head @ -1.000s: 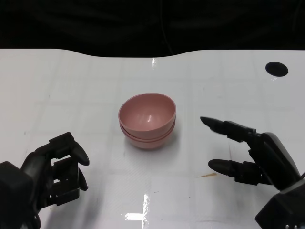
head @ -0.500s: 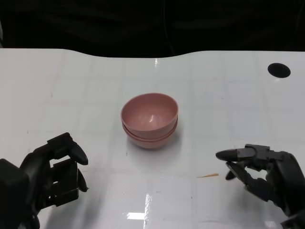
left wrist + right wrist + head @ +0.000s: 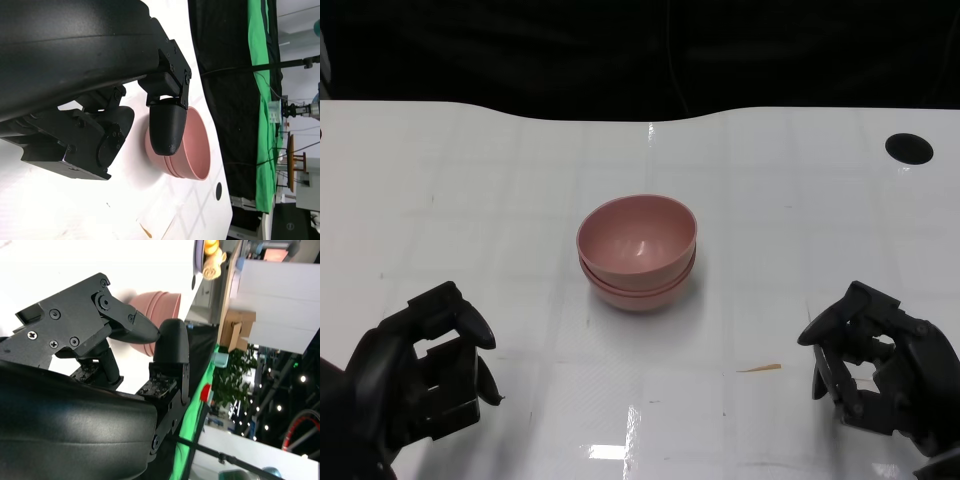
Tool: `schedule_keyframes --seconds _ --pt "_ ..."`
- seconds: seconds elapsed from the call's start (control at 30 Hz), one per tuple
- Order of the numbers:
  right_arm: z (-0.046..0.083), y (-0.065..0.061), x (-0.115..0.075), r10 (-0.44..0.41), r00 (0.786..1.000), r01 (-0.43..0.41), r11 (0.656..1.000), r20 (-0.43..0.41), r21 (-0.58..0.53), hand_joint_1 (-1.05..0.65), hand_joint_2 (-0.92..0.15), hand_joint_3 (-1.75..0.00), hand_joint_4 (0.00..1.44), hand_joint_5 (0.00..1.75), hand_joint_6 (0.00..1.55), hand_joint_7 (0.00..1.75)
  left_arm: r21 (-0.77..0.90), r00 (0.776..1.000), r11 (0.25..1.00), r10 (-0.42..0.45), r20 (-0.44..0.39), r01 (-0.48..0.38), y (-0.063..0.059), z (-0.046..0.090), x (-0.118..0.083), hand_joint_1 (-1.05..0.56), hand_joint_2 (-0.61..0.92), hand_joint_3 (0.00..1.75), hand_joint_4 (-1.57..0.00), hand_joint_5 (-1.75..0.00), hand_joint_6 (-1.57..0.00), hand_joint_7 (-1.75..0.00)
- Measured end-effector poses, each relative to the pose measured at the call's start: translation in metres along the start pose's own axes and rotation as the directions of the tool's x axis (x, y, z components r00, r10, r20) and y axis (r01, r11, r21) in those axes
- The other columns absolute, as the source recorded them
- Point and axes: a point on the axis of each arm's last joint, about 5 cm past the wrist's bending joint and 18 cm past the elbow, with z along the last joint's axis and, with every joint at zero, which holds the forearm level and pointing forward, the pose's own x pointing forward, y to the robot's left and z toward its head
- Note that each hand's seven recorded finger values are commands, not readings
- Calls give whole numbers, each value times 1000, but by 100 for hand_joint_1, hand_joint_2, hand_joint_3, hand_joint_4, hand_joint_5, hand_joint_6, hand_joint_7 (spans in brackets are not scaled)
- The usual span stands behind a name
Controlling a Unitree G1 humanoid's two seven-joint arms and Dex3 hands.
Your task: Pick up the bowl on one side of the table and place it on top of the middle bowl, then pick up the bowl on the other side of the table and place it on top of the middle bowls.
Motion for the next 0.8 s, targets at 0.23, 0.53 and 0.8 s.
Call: schedule_keyframes --seconds 0.23,0.53,0.8 --pt "-2 -4 0 26 999 -23 992 -24 126 -8 -56 -126 94 175 70 175 -8 1000 1000 4 7 -4 0 2 -1 35 90 111 -87 -175 -67 -175" --pt "-4 -8 0 29 997 -10 963 -70 271 -3 -59 -124 94 175 70 173 -23 1000 1000 17 11 -17 -1 1 -4 36 90 111 -89 -175 -68 -175" --pt "1 -5 1 39 991 21 903 -131 428 0 -60 -118 95 175 73 160 -84 998 996 42 55 -38 -2 3 -6 34 82 126 -95 -175 -74 -175"
